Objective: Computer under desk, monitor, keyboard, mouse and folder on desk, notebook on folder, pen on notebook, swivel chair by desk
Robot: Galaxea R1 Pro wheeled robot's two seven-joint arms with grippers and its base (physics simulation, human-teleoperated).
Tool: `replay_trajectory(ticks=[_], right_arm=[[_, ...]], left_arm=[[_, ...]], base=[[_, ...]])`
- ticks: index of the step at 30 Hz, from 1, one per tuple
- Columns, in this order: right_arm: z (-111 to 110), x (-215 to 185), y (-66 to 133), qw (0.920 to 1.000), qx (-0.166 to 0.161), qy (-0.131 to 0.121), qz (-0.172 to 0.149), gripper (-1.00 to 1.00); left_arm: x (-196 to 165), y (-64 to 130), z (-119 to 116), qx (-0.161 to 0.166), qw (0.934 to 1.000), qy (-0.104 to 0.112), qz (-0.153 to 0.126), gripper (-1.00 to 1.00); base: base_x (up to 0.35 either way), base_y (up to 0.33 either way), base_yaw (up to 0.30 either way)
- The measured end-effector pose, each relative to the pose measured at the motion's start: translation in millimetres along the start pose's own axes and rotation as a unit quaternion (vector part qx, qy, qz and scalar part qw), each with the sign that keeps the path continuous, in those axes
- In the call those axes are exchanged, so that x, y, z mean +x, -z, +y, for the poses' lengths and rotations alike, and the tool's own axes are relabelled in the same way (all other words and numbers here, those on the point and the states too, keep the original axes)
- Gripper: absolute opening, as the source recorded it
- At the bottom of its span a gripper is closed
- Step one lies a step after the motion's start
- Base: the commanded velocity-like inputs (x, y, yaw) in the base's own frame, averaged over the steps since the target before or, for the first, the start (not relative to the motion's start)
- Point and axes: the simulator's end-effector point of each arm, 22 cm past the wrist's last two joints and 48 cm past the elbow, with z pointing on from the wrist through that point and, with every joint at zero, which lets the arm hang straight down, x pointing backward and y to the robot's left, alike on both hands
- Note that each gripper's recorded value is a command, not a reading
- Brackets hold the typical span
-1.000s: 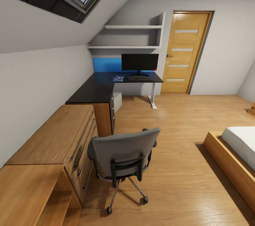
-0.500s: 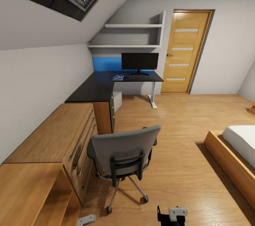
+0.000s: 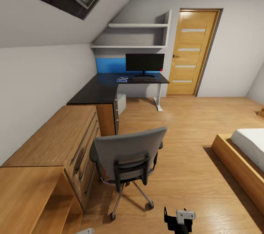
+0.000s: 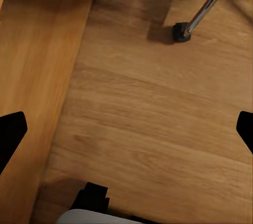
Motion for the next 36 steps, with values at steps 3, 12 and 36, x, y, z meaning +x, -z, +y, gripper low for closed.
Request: replay_trajectory(ticks=[3, 12, 36], right_arm=[[0.8, 4.0, -2.4, 1.0000, 0.000, 0.000, 0.000, 1.00], [0.4, 17.7, -9.4, 1.0000, -0.001, 0.003, 0.001, 1.00], [5.2, 55.1, -27.4, 1.0000, -0.005, 0.005, 0.001, 1.00]], left_arm=[[4.7, -2.8, -8.4, 0.005, 1.0000, 0.001, 0.002, 1.00], [29.7, -14.5, -3.7, -0.004, 0.9997, -0.012, 0.018, 1.00], [52.6, -50.0, -1.0, -0.007, 0.9997, -0.011, 0.019, 1.00]], base=[[0.000, 0.000, 0.000], [0.000, 0.000, 0.000], [0.000, 0.000, 0.010]])
